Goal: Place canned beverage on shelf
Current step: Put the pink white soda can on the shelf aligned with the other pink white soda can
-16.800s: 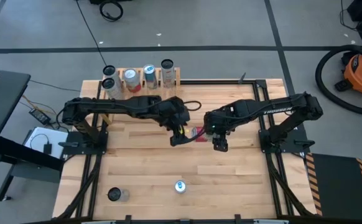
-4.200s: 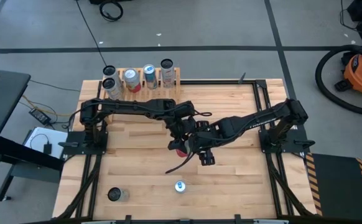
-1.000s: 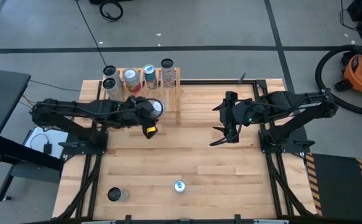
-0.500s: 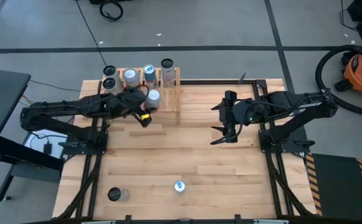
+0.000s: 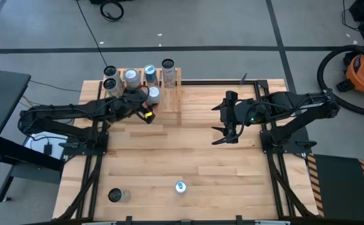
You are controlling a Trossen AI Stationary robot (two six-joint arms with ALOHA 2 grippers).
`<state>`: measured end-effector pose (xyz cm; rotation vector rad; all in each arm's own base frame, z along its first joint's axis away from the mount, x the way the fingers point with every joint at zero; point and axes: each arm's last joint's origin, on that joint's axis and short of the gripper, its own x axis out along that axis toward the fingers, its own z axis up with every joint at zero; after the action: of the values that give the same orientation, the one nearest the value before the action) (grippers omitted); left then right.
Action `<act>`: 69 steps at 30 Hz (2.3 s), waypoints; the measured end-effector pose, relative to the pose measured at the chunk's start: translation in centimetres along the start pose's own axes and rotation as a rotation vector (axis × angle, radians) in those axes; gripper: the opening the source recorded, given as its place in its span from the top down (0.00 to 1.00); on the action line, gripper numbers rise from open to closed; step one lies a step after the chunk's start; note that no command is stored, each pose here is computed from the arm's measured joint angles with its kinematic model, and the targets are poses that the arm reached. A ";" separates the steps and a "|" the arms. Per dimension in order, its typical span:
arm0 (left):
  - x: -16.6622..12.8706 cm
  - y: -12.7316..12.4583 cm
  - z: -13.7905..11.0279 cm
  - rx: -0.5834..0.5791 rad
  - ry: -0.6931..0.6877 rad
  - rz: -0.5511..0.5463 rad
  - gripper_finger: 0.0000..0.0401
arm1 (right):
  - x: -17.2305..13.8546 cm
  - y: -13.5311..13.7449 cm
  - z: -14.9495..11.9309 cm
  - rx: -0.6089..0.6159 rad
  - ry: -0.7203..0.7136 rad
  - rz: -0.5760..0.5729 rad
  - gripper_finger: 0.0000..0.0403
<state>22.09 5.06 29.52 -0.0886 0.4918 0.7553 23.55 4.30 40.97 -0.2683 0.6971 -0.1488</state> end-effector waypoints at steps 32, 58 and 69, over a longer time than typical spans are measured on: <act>0.9 1.1 0.1 -0.108 0.059 -0.133 0.21 | 0.0 0.0 0.0 0.000 0.000 0.000 0.18; 1.1 1.2 0.1 -0.057 0.046 -0.056 0.21 | 0.0 0.0 0.2 0.009 -0.022 0.008 0.18; 1.1 1.4 0.2 -0.083 0.022 0.014 0.21 | -0.1 -0.1 1.2 0.051 -0.121 0.003 0.18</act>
<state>21.92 6.83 29.33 -0.1715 0.4823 0.7892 24.30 4.50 41.94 -0.2258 0.5726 -0.1456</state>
